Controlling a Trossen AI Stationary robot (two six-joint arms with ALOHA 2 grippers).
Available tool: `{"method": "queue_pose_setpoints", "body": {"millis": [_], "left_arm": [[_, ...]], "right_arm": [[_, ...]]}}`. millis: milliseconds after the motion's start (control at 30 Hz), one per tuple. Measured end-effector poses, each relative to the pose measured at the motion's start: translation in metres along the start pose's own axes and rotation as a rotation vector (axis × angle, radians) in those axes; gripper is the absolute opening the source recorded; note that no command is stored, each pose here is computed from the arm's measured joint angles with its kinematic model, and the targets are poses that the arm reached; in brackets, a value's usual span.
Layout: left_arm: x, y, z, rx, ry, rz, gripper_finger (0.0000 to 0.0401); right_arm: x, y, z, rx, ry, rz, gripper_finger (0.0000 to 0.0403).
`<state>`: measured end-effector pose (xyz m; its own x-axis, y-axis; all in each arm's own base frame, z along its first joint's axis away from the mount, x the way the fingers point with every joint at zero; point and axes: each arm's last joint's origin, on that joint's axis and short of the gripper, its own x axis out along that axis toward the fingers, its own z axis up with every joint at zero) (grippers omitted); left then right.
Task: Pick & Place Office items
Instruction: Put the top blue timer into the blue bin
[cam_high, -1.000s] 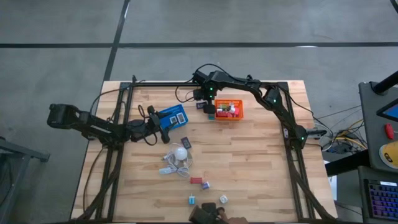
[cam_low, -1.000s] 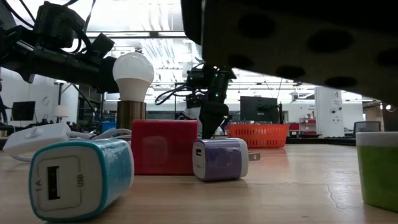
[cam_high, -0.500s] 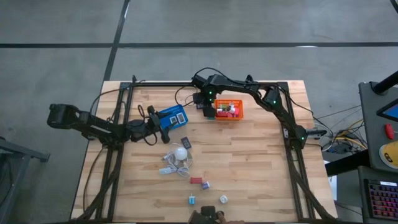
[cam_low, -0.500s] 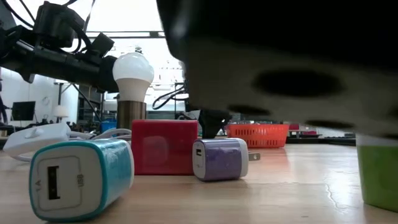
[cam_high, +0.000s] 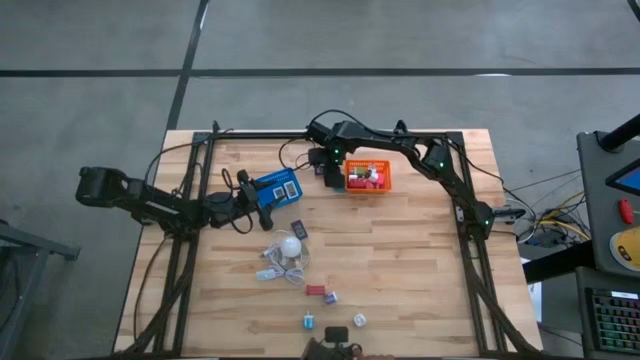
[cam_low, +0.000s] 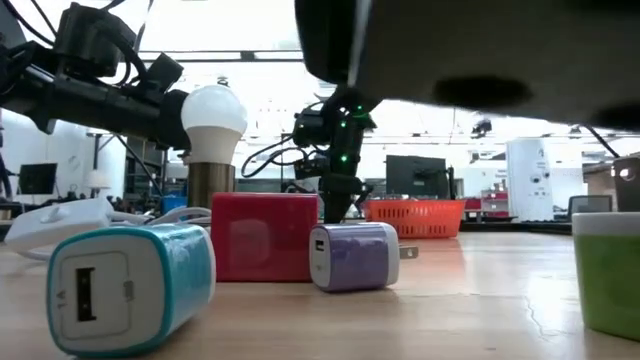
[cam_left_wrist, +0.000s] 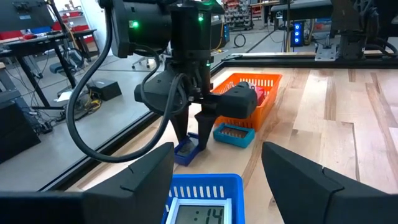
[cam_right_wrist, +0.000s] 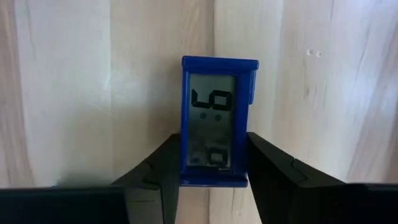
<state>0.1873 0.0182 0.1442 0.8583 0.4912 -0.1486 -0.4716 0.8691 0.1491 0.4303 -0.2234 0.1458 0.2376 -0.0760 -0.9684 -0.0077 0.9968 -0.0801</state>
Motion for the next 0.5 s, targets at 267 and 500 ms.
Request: {"method": "queue_pose_setpoints", "body": {"millis": [267,500], "left_arm": [[0.000,0.000,0.000,0.000,0.000,0.000,0.0248],[0.000,0.000,0.000,0.003,0.000,0.000,0.0248]], "right_arm": [[0.000,-0.001,0.000,0.002,0.007,-0.014,0.0137],[-0.015,-0.002,0.000,0.006,-0.010,-0.035,0.0137]]}}
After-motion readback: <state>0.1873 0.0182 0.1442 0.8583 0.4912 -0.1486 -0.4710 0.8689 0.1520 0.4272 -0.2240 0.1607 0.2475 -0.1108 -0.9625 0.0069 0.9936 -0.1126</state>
